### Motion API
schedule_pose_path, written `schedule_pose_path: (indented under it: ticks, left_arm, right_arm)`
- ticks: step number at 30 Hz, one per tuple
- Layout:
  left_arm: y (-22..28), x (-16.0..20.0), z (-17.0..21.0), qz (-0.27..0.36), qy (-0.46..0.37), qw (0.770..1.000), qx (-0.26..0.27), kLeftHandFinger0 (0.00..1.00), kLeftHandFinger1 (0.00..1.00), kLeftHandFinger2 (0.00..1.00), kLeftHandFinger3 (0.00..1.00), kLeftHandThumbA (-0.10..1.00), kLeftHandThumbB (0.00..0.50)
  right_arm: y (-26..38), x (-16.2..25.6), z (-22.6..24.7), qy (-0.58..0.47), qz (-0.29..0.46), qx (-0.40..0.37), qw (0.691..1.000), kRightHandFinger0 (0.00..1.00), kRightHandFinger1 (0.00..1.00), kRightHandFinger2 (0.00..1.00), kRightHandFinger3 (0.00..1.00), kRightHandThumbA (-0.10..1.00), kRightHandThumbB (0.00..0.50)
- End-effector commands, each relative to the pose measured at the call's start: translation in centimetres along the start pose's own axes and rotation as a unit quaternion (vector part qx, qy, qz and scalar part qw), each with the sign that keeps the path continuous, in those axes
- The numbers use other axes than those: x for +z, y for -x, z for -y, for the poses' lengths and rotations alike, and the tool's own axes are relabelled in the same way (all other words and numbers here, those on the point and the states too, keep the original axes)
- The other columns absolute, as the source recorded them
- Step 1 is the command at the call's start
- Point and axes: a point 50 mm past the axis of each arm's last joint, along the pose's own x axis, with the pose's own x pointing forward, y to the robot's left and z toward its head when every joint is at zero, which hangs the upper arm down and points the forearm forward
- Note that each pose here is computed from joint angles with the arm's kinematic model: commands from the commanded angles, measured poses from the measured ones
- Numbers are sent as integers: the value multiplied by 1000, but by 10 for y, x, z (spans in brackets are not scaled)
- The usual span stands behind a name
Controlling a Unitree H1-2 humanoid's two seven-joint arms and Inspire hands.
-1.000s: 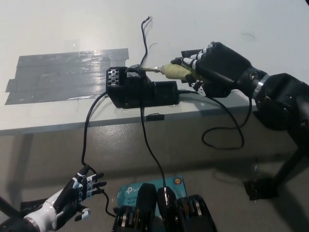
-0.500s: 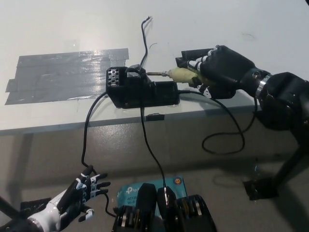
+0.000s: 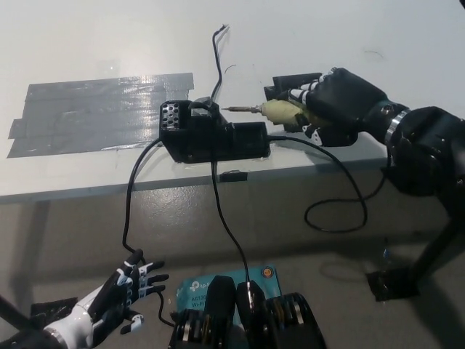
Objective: The robot uses its right hand to grab and lift the soldering gun kept on the middle of the table and puts it in its base
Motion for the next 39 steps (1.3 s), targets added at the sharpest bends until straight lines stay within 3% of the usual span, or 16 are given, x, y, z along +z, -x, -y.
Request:
schedule_pose_path:
  ticks: [1, 2, 3, 7, 9, 13, 15, 20, 21, 23, 25, 30, 32, 37, 38, 39]
  left_arm:
    - [3, 9, 0, 15, -8, 1000, -6, 1000, 1000, 1000, 1000, 1000, 287]
    - [2, 9, 0, 14, -9, 1000, -4, 1000, 1000, 1000, 1000, 1000, 290]
    - [2, 9, 0, 13, -10, 1000, -3, 1000, 1000, 1000, 1000, 1000, 315]
    - [1, 11, 1, 14, -9, 1000, -5, 1000, 1000, 1000, 1000, 1000, 306]
    - [1, 12, 1, 14, -8, 1000, -6, 1000, 1000, 1000, 1000, 1000, 311]
    - [0, 11, 1, 16, -14, 1000, -6, 1000, 1000, 1000, 1000, 1000, 331]
    - [0, 11, 0, 15, -17, 1000, -7, 1000, 1000, 1000, 1000, 1000, 341]
    - [0, 11, 1, 14, -17, 1000, -6, 1000, 1000, 1000, 1000, 1000, 350]
    - [0, 11, 1, 16, -18, 1000, -5, 1000, 1000, 1000, 1000, 1000, 346]
    - [0, 12, 2, 17, -15, 1000, -6, 1000, 1000, 1000, 1000, 1000, 351]
    - [-1, 11, 1, 16, -10, 1000, -7, 1000, 1000, 1000, 1000, 1000, 359]
    - [0, 12, 0, 15, -16, 1000, -4, 1000, 1000, 1000, 1000, 1000, 356]
    - [1, 13, 0, 15, -20, 1000, -1, 1000, 1000, 1000, 1000, 1000, 341]
    - [0, 12, 0, 19, -20, 1000, -10, 1000, 1000, 1000, 1000, 1000, 335]
    - [0, 12, 0, 17, -21, 1000, -6, 1000, 1000, 1000, 1000, 1000, 335]
    - [0, 12, 0, 17, -20, 1000, -7, 1000, 1000, 1000, 1000, 1000, 338]
  right_arm:
    - [-8, -4, 36, 32, -1, -26, 999, 0, 326, 631, 476, -60, 4]
    - [-8, -3, 37, 50, 11, -34, 998, 0, 278, 608, 422, -83, 33]
    - [-9, 1, 40, 65, 19, -44, 997, 0, 247, 588, 509, -99, 67]
    - [-7, 2, 42, 94, 37, -51, 994, 0, 213, 513, 514, -100, 150]
    - [-6, 4, 44, 95, 37, -59, 993, 0, 191, 370, 513, -100, 200]
    - [-7, -3, 46, 113, 20, -67, 991, 0, 122, 320, 270, -100, 165]
    - [-7, -6, 48, 117, 7, -63, 991, 0, 143, 487, 357, -100, 174]
    - [-4, -17, 54, 115, -14, -76, 990, 0, 72, 483, 370, -100, 164]
    - [0, -25, 53, 110, -14, -93, 989, 0, 55, 467, 163, -100, 152]
    - [4, -31, 54, 105, -20, -93, 990, 0, 59, 416, 111, -100, 58]
    - [6, -36, 54, 115, -23, -91, 989, 0, 65, 395, 50, -100, 46]
    - [6, -38, 59, 118, -32, -91, 988, 0, 126, 488, 95, -100, 0]
    - [3, -35, 63, 114, -33, -83, 989, 0, 234, 625, 134, -32, 0]
    - [-2, -24, 67, 106, -2, -105, 989, 0, 208, 624, 108, -100, 104]
    - [-4, -17, 70, 111, -5, -98, 989, 0, 176, 580, 320, -100, 126]
    - [-4, -16, 70, 111, -6, -95, 989, 0, 157, 560, 342, -100, 117]
